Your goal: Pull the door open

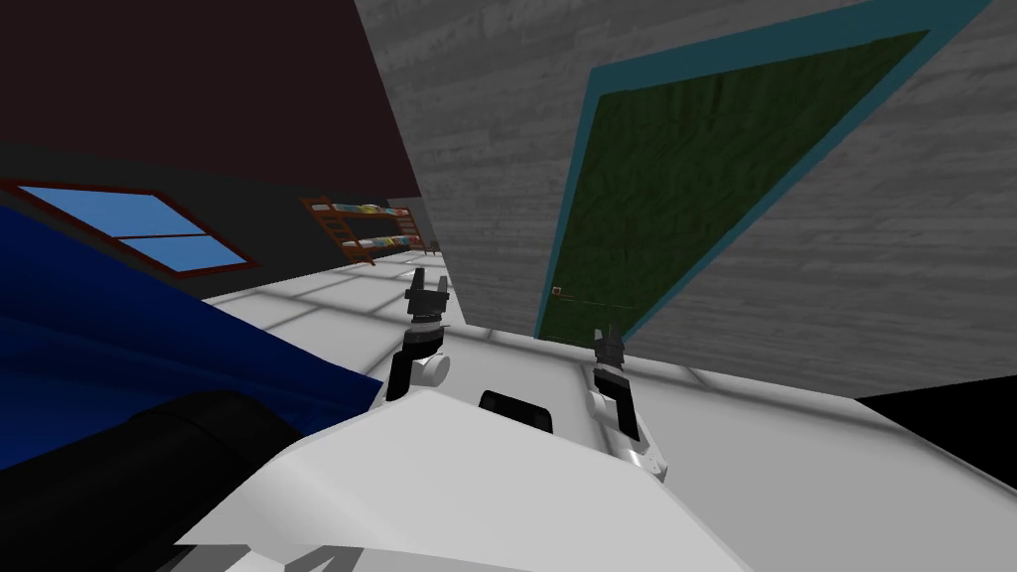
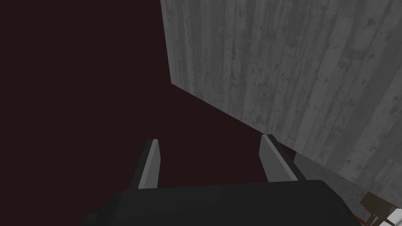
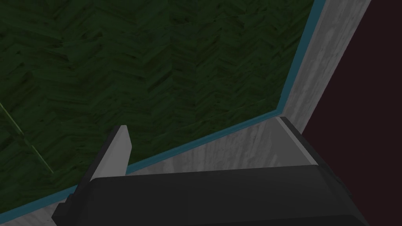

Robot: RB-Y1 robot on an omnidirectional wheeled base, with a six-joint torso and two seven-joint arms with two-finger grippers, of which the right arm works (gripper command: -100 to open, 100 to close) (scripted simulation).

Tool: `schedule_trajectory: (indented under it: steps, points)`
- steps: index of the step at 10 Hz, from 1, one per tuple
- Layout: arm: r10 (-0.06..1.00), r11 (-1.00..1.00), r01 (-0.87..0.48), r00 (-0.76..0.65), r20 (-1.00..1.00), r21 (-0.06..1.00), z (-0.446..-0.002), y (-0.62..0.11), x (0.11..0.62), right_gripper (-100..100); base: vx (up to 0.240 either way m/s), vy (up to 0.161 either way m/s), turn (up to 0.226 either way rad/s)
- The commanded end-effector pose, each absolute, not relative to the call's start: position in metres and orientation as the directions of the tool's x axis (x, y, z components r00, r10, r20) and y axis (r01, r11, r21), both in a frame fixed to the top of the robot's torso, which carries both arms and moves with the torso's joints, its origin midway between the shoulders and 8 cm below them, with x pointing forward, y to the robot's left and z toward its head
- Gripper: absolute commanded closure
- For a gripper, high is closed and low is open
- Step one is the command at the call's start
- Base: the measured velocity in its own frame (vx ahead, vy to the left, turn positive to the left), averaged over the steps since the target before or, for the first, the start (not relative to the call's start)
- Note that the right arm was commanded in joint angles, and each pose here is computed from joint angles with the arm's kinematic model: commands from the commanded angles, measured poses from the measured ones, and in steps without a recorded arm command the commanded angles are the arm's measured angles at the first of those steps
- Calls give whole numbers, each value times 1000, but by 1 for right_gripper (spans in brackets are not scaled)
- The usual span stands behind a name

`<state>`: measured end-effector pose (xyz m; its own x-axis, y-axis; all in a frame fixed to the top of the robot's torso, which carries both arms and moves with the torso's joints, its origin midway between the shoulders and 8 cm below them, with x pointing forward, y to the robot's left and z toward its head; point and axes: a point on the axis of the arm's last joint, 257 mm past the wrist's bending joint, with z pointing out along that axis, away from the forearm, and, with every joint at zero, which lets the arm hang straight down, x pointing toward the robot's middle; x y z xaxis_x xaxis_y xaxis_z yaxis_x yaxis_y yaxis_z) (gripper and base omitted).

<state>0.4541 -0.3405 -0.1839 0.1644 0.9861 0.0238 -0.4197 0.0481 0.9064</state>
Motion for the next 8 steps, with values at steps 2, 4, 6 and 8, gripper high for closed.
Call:
schedule_trajectory:
  steps: [2,4,6,8]
  points:
    - [985,48,-396,172,23,917,-198,-343,458,-100,61,-27,84]
    - [983,47,-365,181,22,930,-216,-348,461,-100,59,-16,102]
    - [982,45,-337,190,21,940,-231,-351,465,-100,93,-40,108]
    - [980,43,-302,199,19,952,-250,-355,467,-100,98,-34,121]
